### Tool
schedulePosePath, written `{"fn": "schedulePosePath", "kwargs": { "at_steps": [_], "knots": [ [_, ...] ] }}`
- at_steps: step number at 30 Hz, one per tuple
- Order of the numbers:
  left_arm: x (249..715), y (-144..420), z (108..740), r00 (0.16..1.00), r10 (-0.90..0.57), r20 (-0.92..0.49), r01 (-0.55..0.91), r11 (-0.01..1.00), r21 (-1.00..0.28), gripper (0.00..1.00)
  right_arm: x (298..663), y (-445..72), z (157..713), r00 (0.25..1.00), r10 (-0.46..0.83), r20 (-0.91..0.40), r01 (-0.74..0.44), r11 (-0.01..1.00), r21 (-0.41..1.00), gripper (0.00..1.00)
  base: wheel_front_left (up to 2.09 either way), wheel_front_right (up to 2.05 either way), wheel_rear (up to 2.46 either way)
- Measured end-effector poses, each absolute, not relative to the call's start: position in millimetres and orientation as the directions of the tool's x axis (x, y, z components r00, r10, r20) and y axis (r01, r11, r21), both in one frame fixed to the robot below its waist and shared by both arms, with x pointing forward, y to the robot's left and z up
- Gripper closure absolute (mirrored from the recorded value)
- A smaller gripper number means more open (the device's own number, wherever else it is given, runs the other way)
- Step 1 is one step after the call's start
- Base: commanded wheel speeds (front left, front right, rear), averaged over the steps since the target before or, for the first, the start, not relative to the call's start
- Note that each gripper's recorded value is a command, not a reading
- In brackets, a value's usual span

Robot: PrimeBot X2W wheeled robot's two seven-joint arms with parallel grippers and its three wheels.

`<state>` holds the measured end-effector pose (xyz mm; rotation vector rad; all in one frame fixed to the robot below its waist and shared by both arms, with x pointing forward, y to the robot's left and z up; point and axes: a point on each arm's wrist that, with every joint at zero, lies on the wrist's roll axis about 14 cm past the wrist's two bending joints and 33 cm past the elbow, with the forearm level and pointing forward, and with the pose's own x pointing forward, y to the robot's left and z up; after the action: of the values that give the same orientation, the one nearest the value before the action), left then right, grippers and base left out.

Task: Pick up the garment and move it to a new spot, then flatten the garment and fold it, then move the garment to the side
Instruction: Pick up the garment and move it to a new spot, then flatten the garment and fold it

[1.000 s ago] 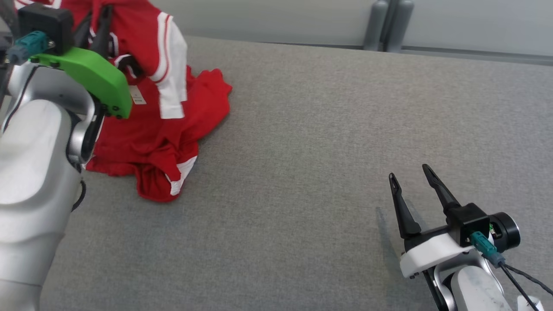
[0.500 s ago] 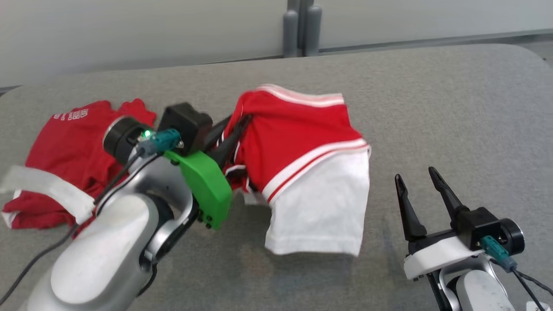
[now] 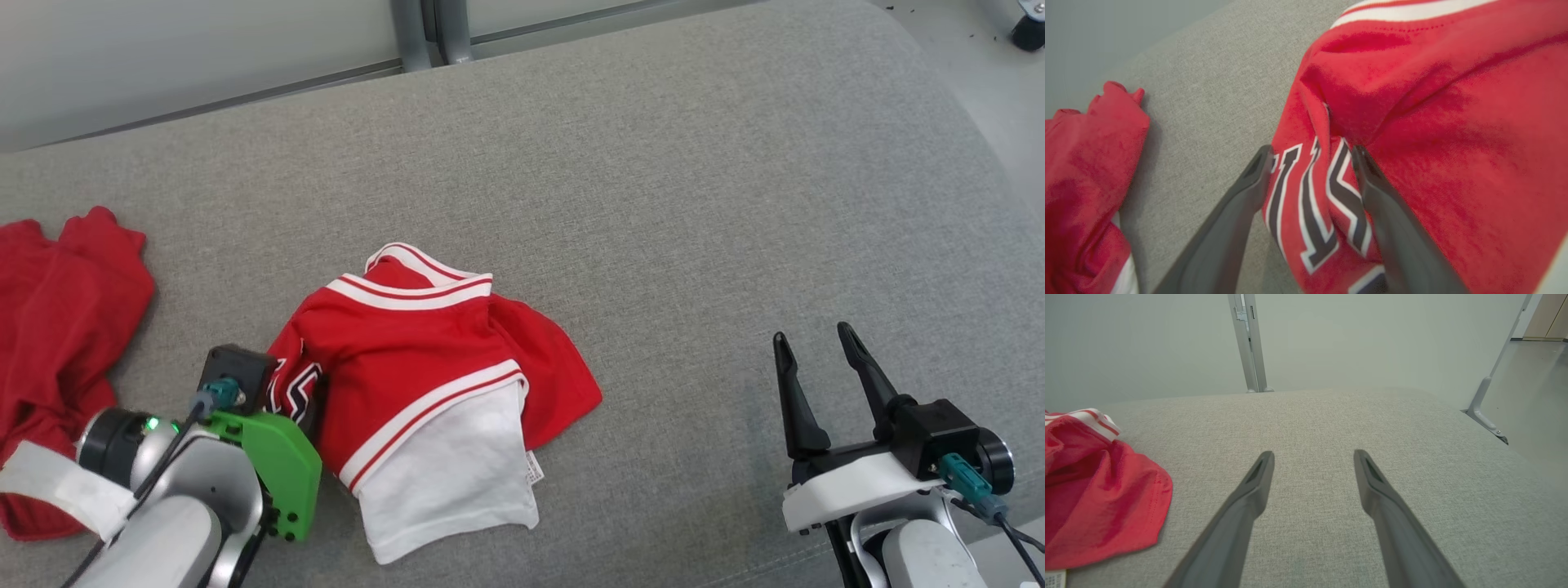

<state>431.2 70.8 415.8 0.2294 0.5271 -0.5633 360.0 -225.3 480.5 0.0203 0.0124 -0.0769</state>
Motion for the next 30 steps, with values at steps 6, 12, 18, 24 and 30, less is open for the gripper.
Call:
{"fn": "schedulePosePath", "kwargs": {
  "at_steps": [6,12,18,24,30],
  "knots": [
    [394.5,36.9,436.1,0.654,-0.575,-0.492,0.615,0.782,-0.096,0.00,364.0,-223.1,477.5,0.997,-0.069,-0.021,0.069,0.997,0.020,0.00,0.00,0.00,0.00],
    [381.7,14.5,497.8,0.684,-0.645,-0.341,0.655,0.749,-0.100,0.00,376.4,-208.9,479.7,1.000,-0.022,-0.008,0.022,1.000,0.020,0.00,0.00,0.00,0.00],
    [377.3,-4.0,523.6,0.643,-0.706,-0.295,0.720,0.689,-0.080,0.00,378.5,-206.6,477.2,1.000,-0.015,-0.016,0.015,1.000,0.020,0.00,0.00,0.00,0.00],
    [357.1,-43.3,492.6,0.495,-0.774,-0.395,0.813,0.573,-0.104,0.00,377.5,-211.3,477.3,0.999,-0.032,-0.016,0.032,0.999,0.037,0.00,0.00,0.00,0.00],
    [351.0,-65.1,449.7,0.398,-0.769,-0.501,0.855,0.508,-0.101,0.00,371.5,-220.2,474.5,0.998,-0.063,-0.029,0.064,0.997,0.049,0.00,0.00,0.00,0.00]
  ]
}}
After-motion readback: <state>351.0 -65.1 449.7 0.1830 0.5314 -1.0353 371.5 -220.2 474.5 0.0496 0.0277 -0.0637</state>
